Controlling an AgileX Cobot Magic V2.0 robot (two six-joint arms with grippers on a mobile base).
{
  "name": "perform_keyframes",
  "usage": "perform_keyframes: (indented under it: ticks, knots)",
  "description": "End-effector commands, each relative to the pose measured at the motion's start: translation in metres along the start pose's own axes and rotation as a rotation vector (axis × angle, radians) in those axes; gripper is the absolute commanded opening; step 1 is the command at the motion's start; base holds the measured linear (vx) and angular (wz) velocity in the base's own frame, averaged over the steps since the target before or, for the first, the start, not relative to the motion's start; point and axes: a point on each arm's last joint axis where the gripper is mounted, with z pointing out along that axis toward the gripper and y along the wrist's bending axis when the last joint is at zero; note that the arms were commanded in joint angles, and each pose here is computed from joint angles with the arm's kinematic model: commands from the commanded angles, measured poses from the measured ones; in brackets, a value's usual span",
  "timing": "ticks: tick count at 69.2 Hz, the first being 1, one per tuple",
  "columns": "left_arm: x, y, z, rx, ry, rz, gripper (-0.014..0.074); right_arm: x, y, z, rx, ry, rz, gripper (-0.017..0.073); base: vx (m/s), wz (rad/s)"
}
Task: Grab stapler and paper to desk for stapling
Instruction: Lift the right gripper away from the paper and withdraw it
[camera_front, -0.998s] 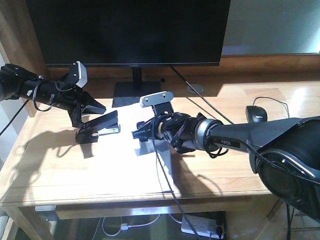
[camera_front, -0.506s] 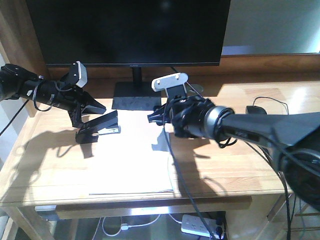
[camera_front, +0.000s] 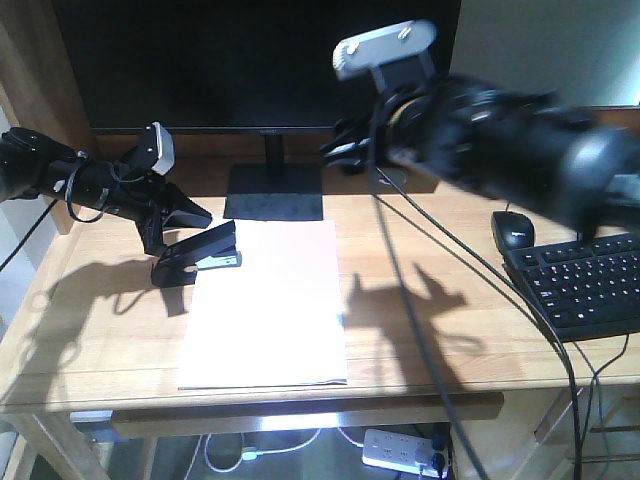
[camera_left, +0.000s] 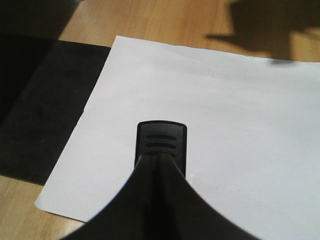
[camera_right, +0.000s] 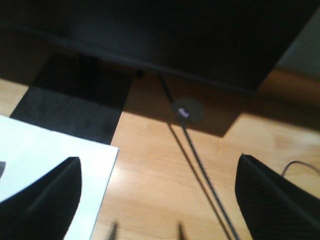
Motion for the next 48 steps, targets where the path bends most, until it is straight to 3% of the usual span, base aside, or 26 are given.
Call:
perform_keyframes:
  ticks: [1,27,48]
  knots:
    - [-0.036,0.001,-0.021,-0.047,-0.079,0.038,-0.0006,-0.019,-0.023,-0.047,0.01,-0.13,-0.014,0.0591,0.0,0.0]
    - [-0.036,0.001,-0.021,-0.047,-0.079,0.038,-0.0006,0.045,-0.062,-0.152,-0.118,-0.311,-0.026,0.0591,0.0,0.0]
    - [-0.036,0.001,-0.021,-0.047,-0.079,0.038,-0.0006,0.119,-0.092,-0.22,-0.161,-0.461,0.055,0.0591,0.0,0.0]
